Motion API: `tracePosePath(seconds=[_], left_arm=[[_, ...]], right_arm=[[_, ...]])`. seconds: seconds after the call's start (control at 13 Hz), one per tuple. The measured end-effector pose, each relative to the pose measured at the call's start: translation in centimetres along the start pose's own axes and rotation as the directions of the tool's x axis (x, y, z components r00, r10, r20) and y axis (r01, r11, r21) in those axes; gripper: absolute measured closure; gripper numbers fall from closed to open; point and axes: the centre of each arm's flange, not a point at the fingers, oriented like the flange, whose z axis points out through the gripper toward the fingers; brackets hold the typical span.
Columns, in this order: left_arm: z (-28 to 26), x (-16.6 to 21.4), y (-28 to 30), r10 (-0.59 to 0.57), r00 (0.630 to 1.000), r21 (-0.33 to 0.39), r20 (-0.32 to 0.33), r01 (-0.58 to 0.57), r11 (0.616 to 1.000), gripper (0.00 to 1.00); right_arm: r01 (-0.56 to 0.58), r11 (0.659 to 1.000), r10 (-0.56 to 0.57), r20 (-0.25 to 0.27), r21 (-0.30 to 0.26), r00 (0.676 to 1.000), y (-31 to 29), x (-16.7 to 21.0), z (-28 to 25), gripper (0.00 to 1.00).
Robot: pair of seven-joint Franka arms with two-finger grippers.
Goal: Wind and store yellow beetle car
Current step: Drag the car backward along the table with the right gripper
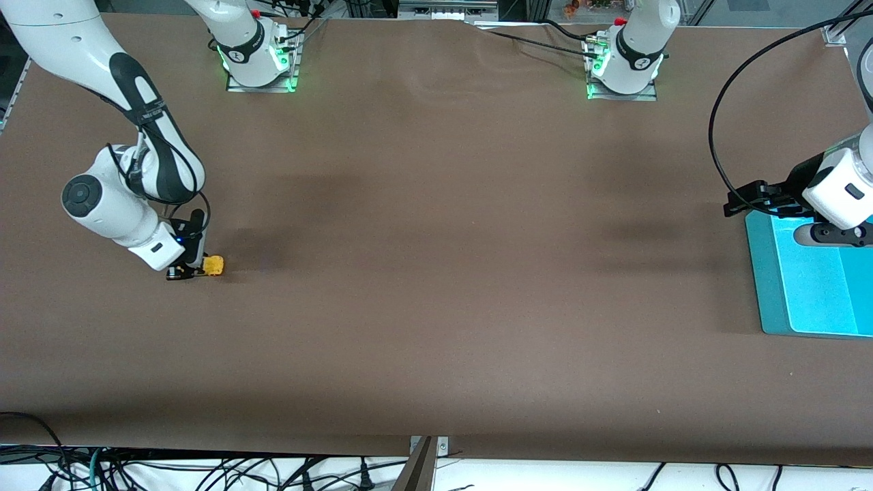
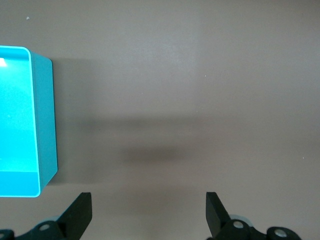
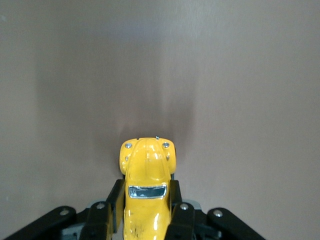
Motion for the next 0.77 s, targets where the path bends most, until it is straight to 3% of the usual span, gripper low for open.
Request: tracePosePath(seconds=[0.31, 0.61, 0.77], left_arm=[[0.0, 0.0, 0.0, 0.000, 1.000, 0.000, 0.000, 0.000, 1.000, 0.00], [0.0, 0.0, 0.0, 0.000, 1.000, 0.000, 0.000, 0.000, 1.000, 0.00], [0.0, 0.0, 0.0, 0.000, 1.000, 0.000, 0.000, 0.000, 1.000, 0.00]], right_arm=[[0.023, 1.000, -0.023, 0.007, -0.016, 1.000, -0.5, -4.1, -0.1, 0.60], [0.026, 0.999, -0.026, 0.005, -0.020, 1.000, -0.7, -5.3, -0.1, 0.60], [0.035, 0.999, -0.035, -0.011, -0.006, 0.999, -0.7, -4.4, 0.9, 0.43]])
